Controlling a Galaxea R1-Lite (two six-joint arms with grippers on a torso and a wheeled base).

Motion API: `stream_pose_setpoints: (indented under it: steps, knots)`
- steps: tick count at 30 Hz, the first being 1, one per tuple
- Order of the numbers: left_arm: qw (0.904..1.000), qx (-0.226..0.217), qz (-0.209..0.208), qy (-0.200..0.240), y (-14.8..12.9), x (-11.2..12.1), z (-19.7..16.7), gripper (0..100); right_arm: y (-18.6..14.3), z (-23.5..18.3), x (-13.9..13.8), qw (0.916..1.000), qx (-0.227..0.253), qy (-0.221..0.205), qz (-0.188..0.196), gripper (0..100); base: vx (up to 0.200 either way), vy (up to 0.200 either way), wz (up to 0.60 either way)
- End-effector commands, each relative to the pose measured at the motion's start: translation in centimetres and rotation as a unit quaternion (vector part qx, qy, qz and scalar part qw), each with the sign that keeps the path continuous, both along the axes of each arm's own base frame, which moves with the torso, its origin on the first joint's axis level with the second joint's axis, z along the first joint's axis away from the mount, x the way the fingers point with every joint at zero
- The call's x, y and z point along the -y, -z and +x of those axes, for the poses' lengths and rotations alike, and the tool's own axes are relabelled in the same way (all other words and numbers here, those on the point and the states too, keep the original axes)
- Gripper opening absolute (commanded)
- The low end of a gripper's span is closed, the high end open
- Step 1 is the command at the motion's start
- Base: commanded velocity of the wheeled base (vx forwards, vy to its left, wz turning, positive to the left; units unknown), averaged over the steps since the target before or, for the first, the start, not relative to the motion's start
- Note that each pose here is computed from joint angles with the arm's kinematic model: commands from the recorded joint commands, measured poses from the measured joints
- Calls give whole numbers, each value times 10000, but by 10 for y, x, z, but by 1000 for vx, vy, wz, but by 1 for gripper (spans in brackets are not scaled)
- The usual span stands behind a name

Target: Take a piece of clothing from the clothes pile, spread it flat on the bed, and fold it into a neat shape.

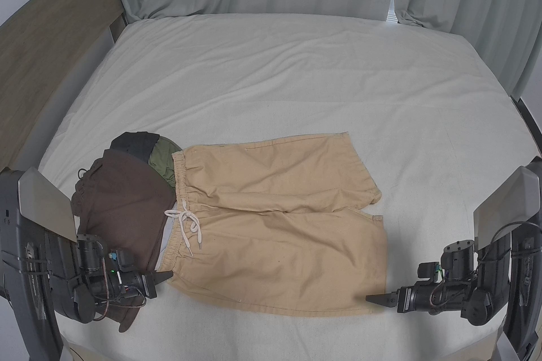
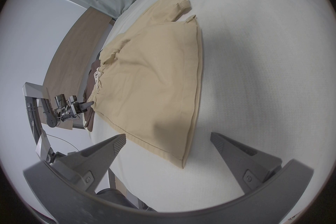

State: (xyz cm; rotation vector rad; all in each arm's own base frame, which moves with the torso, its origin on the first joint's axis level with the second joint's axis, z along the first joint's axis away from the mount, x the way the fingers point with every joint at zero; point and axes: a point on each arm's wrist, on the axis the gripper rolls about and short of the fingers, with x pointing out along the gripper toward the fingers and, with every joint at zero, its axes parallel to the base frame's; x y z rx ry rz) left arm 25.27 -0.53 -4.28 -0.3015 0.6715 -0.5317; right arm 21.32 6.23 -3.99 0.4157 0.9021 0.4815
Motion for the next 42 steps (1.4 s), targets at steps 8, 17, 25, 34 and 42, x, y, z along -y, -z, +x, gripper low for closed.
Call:
stream_pose_setpoints:
  steps: [8,17,25,34,42]
  knots:
    - [10000,-32,4,10,2,0,0,0,9,-2,-7,9997,-150,-190,-21,100,0,0,0]
    - [10000,-24,-6,30,2,1,0,0,11,2,-12,9996,-102,-262,-4,100,0,0,0]
    - [10000,-24,-6,30,2,1,0,0,15,-1,-11,9994,-219,-256,-42,0,0,0,0]
    - [10000,-17,-10,36,1,1,0,0,13,-4,-8,9994,-257,-210,-51,0,0,0,0]
    - [9996,-194,-100,203,-2,2,-14,0,5,-14,-4,9993,-324,-181,-84,0,0,0,0]
